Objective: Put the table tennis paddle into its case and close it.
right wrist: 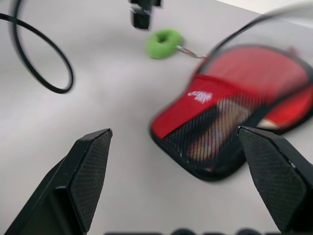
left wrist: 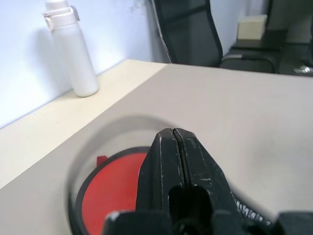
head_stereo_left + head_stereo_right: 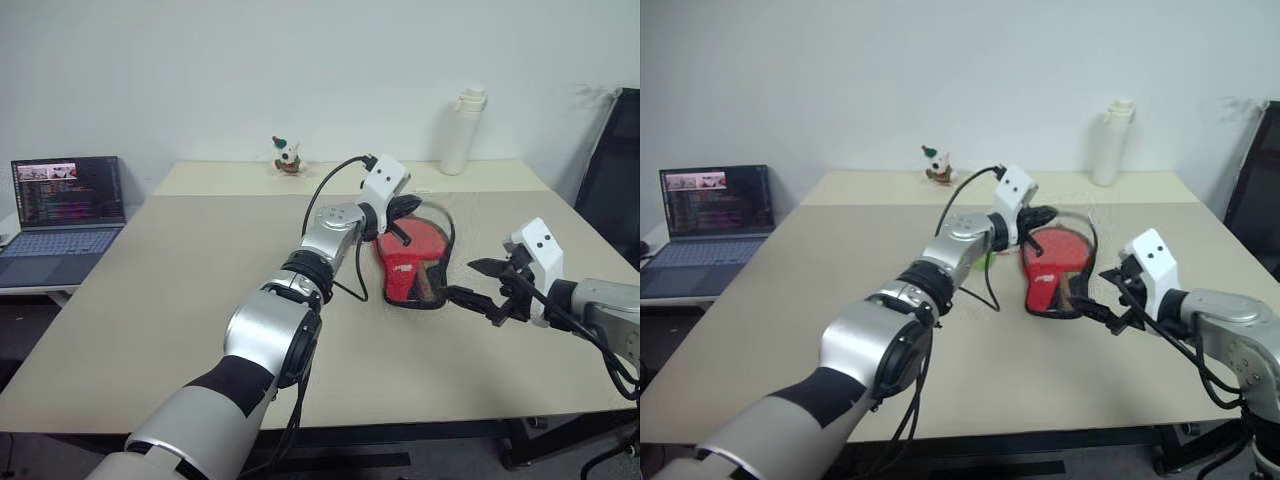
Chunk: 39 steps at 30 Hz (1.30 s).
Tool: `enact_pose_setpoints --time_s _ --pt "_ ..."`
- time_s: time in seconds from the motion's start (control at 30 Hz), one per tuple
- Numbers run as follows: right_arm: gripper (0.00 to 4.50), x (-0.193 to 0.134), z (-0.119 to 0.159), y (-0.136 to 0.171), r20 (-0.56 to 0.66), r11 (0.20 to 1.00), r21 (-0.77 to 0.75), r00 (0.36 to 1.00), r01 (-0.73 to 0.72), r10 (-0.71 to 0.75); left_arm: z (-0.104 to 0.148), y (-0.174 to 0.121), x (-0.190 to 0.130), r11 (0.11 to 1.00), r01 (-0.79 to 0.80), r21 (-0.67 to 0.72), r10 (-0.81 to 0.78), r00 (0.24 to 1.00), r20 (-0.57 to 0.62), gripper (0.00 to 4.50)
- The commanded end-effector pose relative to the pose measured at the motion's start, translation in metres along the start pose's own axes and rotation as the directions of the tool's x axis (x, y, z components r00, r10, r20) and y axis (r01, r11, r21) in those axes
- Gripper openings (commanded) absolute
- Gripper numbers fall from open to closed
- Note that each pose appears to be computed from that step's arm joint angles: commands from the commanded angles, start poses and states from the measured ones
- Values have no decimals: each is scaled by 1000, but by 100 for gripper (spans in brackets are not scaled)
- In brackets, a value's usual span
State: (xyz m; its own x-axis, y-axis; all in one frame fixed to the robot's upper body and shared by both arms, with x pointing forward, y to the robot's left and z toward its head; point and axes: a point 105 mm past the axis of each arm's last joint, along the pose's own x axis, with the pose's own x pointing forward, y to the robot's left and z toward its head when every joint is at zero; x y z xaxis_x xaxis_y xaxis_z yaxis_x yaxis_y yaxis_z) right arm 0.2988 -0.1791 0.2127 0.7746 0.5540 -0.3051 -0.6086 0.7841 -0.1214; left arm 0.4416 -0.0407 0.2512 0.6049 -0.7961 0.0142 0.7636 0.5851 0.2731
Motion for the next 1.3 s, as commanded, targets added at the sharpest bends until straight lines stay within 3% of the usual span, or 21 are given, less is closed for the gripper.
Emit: enact_pose_setpoints --time_s 0.03,0.2,0.33,0.47,0.63,0.83,0.97,1.3 --pt "450 -4 4 -15 14 997 -5 997 77 -77 10 8 -4 999 -15 44 13 999 36 3" --pt "450 20 -2 -40 23 983 79 985 168 -170 -7 32 -34 1000 1 12 -1 998 62 3" --pt "450 37 -4 -55 21 974 128 982 186 -190 -32 37 -59 998 60 18 -61 997 55 3" --pt "450 57 -10 -85 -4 941 195 959 278 -283 -54 41 -91 994 94 -60 -89 993 75 3" --pt "450 82 -26 -110 -61 900 270 940 341 -337 -82 42 -134 989 26 -143 -20 999 45 3" --pt "450 105 -43 -111 -113 898 305 948 318 -297 -53 1 -153 963 205 -173 -187 976 113 3" --pt "450 118 -49 -104 -132 908 305 957 289 -260 -35 -2 -159 964 226 -141 -210 970 122 3" --pt "450 142 -68 -84 -197 930 282 963 236 -185 -38 3 -173 973 199 -117 -192 979 65 3"
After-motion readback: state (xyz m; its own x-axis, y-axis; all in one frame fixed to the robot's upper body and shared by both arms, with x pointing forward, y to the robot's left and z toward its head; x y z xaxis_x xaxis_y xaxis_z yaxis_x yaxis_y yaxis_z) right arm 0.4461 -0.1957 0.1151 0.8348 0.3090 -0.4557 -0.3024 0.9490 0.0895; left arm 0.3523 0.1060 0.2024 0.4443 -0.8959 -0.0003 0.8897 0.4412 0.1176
